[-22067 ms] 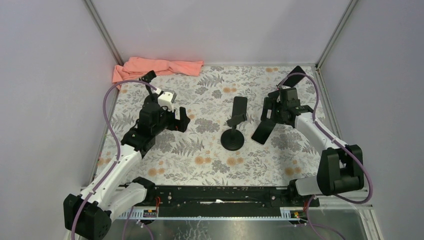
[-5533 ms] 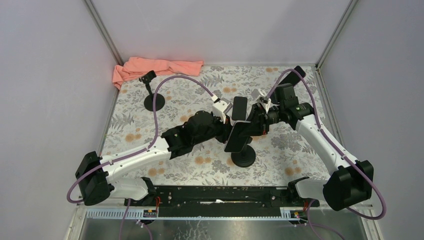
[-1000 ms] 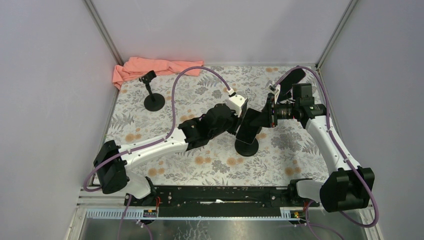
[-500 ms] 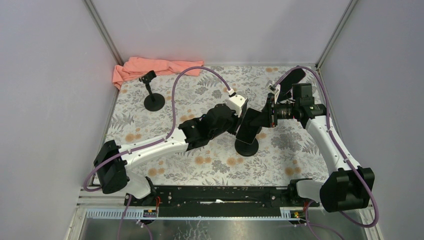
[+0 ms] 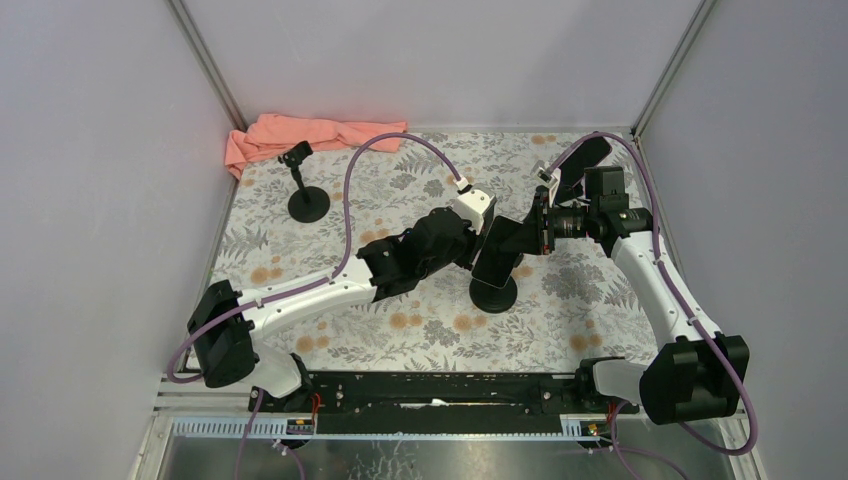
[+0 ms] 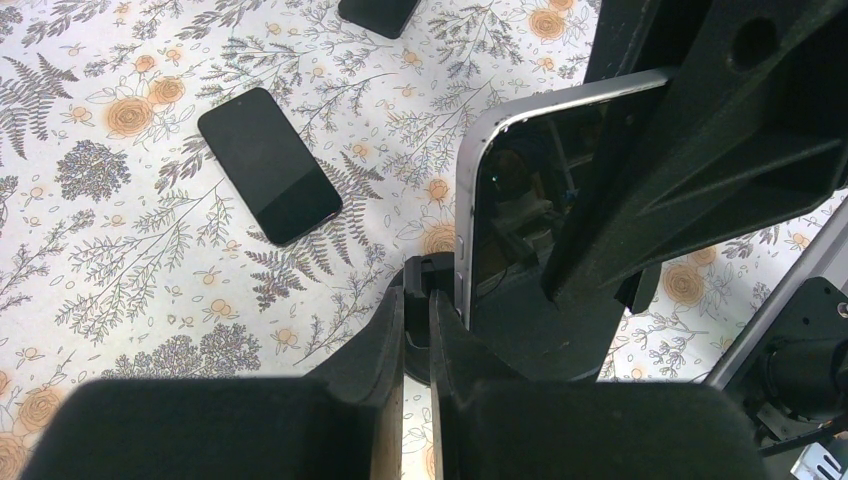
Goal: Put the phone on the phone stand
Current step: Install the phone on the phone stand.
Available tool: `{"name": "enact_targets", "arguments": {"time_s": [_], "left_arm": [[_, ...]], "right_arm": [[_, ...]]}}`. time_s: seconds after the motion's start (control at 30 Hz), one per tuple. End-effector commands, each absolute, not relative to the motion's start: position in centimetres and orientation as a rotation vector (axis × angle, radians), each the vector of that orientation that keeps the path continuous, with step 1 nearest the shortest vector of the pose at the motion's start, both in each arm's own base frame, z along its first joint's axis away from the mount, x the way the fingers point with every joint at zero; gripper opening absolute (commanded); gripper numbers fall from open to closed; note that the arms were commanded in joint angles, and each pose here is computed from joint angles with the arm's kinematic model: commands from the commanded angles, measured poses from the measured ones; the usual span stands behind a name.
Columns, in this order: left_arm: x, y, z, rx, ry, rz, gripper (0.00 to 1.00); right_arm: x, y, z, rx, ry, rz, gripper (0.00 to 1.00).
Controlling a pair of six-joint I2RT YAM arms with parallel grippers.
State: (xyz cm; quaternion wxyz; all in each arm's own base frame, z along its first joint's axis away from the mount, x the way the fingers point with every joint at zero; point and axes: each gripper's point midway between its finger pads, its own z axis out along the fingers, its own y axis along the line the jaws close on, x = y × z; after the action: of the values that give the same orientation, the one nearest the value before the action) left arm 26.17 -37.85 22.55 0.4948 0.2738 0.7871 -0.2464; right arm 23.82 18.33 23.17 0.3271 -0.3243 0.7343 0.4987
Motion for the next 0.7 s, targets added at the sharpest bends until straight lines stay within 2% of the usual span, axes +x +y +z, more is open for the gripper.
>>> {"name": "enact_targets", "arguments": {"time_s": [0.0,0.67], "left_arm": [[26.5,-37.1,22.1,0.665,1.931,-0.525,0.0],[26.8,-37.2,22.7,0.633,1.928,-0.491,0.0]], "right_arm": [[29.2,13.3,17.7,-0.728,2.141,0.846,0.0],[30.0,12.3,17.0,-0.686,2.186,0.751,0.0]]}}
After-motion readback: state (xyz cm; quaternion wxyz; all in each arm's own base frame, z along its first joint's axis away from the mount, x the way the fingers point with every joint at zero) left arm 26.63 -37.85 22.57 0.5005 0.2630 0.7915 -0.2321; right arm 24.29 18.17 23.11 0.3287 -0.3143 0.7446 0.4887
